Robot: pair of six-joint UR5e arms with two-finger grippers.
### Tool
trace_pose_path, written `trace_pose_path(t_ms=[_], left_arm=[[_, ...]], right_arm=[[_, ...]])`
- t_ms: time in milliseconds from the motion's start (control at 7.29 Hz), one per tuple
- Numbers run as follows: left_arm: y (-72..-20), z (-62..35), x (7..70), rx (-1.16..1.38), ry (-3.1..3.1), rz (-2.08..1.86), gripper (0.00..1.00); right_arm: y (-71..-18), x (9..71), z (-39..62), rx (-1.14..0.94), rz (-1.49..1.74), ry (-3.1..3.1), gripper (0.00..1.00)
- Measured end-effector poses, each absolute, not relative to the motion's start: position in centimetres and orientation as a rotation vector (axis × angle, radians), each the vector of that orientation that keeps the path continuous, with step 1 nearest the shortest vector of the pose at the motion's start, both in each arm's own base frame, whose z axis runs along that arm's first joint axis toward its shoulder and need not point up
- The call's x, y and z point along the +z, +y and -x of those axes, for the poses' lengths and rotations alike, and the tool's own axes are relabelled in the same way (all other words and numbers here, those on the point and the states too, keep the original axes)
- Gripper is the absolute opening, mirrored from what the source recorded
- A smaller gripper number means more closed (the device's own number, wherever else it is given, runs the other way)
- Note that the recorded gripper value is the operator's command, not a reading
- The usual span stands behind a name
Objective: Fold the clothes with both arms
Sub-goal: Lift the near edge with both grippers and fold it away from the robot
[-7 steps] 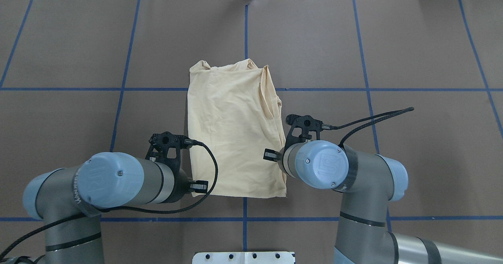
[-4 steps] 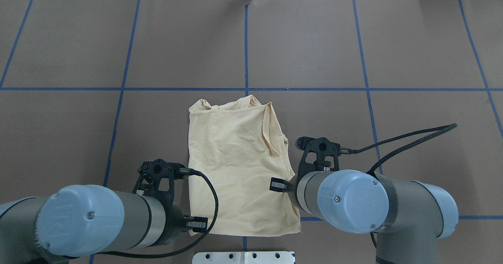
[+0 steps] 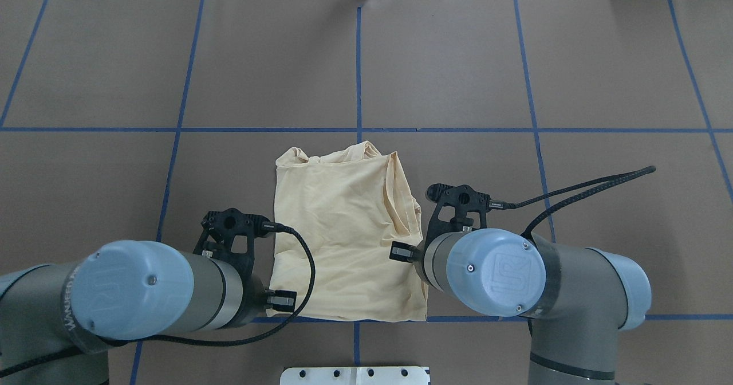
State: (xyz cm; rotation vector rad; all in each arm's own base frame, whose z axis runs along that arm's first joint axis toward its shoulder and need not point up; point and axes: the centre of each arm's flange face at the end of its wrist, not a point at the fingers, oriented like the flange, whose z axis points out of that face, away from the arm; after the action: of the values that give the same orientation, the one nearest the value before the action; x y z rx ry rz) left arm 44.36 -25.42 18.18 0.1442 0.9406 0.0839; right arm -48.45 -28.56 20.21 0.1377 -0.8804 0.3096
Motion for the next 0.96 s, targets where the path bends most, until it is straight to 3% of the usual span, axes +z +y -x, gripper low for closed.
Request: trace_pose_path(t_ms=[549,960], left_arm=[[-32.7,-42.9,16.5,0.069,0.867,-0.251,0.0],[-39.4,-45.3,18.9,0.086,0.772,-0.297,0.0]], right_arm=[[-34.9,17.9,48.4,0.358,-0.206,-0.874,0.0],[-40.1,18.1,52.3,0.379,-0.225,-0.802,0.0]])
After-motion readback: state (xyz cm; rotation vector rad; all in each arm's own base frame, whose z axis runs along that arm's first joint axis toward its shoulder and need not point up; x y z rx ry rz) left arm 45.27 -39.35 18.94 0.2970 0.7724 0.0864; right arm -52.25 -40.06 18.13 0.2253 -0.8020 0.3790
